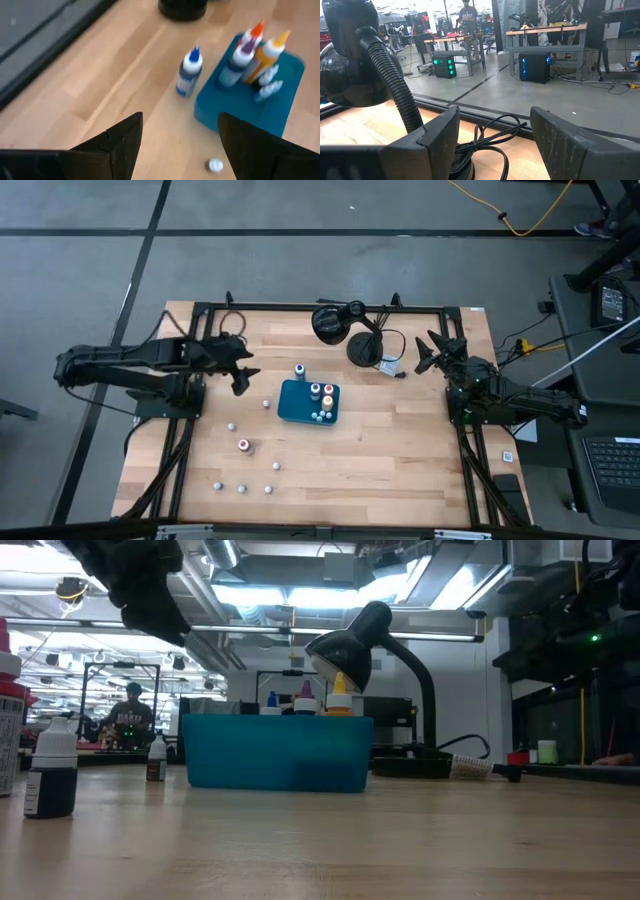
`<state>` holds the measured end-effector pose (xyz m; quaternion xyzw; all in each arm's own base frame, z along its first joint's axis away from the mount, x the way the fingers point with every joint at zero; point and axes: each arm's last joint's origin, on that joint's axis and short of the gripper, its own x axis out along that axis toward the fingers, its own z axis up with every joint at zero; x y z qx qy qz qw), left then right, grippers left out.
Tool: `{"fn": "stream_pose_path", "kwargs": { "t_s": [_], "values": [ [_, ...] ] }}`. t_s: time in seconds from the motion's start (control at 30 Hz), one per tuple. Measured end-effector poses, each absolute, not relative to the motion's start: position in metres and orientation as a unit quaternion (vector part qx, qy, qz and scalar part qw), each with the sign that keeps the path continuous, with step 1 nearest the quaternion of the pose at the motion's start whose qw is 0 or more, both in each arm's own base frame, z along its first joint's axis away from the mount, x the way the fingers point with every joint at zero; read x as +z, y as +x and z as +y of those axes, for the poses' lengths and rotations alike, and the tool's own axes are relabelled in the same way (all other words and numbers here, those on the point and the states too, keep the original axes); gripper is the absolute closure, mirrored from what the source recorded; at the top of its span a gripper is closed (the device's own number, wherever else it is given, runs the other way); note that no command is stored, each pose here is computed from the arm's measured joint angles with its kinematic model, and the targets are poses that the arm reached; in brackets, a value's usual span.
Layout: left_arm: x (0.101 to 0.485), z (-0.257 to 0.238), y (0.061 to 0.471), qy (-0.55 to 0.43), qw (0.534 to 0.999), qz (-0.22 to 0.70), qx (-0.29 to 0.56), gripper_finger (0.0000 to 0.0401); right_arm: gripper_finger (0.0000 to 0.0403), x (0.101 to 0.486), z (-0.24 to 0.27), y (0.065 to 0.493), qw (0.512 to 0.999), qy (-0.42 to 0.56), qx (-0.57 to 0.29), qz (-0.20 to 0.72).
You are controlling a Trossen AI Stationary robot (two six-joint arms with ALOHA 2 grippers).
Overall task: Pick & Place food coloring
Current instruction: Put the small dark blue food coloring bottle into the blue bin
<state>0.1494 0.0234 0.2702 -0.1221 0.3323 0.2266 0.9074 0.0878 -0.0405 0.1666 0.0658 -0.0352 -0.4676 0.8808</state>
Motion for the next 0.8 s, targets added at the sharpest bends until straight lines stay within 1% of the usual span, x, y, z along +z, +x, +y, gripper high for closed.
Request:
{"fn": "stream_pose_path", "kwargs": {
  "t_s": [0.27,0.5,0.8],
  "values": [
    [0.262,0.015,0.174,-0.126,0.874,0.409,0.232,0.0150,0.0159,0.167,-0.041,0.088,0.881,0.066,-0.468,-0.035],
    [0.240,0.015,0.193,-0.112,0.844,0.466,0.241,0.0150,0.0159,0.167,-0.040,0.088,0.881,0.066,-0.467,-0.035],
    [0.217,0.007,0.206,-0.141,0.803,0.531,0.232,0.0150,0.0159,0.167,-0.040,0.088,0.881,0.066,-0.467,-0.035]
  ]
}}
